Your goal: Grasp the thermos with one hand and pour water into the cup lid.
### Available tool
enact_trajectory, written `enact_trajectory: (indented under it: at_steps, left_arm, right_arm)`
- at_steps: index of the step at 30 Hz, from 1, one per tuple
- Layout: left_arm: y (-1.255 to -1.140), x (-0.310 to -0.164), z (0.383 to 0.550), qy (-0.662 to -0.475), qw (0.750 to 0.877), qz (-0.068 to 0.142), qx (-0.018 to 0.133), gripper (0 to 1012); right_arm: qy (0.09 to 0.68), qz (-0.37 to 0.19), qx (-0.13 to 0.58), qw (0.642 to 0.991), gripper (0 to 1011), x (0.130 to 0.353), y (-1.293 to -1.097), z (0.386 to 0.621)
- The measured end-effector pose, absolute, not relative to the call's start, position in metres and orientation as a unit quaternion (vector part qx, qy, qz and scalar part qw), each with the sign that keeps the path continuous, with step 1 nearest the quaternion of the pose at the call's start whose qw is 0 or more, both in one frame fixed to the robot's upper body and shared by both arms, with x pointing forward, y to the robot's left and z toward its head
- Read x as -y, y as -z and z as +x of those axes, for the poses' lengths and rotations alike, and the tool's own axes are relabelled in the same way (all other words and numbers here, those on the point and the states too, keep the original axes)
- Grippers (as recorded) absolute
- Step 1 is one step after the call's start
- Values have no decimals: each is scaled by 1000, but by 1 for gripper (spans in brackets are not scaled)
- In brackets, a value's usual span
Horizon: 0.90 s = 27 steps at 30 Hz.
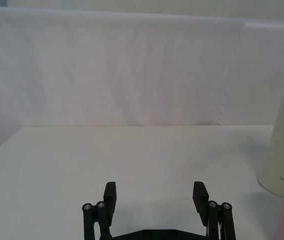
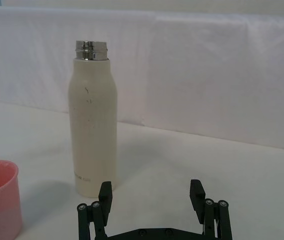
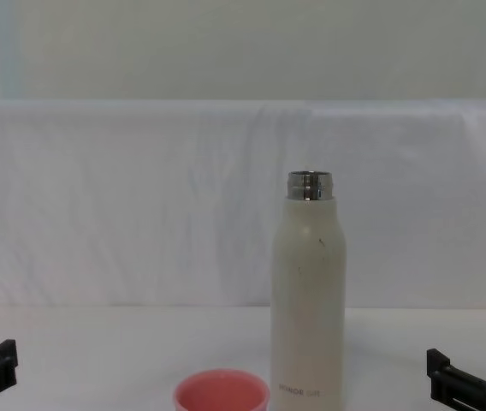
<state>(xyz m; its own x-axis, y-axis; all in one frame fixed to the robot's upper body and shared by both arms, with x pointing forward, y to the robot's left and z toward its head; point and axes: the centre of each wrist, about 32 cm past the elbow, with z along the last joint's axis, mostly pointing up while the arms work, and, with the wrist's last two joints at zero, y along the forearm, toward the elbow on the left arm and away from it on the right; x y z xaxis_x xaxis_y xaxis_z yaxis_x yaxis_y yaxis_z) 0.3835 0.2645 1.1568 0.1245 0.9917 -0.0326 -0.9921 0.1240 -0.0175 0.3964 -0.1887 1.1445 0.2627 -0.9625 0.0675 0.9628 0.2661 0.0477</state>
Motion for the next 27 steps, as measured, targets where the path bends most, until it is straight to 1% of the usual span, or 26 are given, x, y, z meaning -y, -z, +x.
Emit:
enact_trajectory:
  at_steps: [27]
  left_arm:
    - [-1157, -265, 384, -662, 750, -17, -6, 1001]
  right_arm:
    - [606, -1, 41, 795, 1001, 189, -1145, 396]
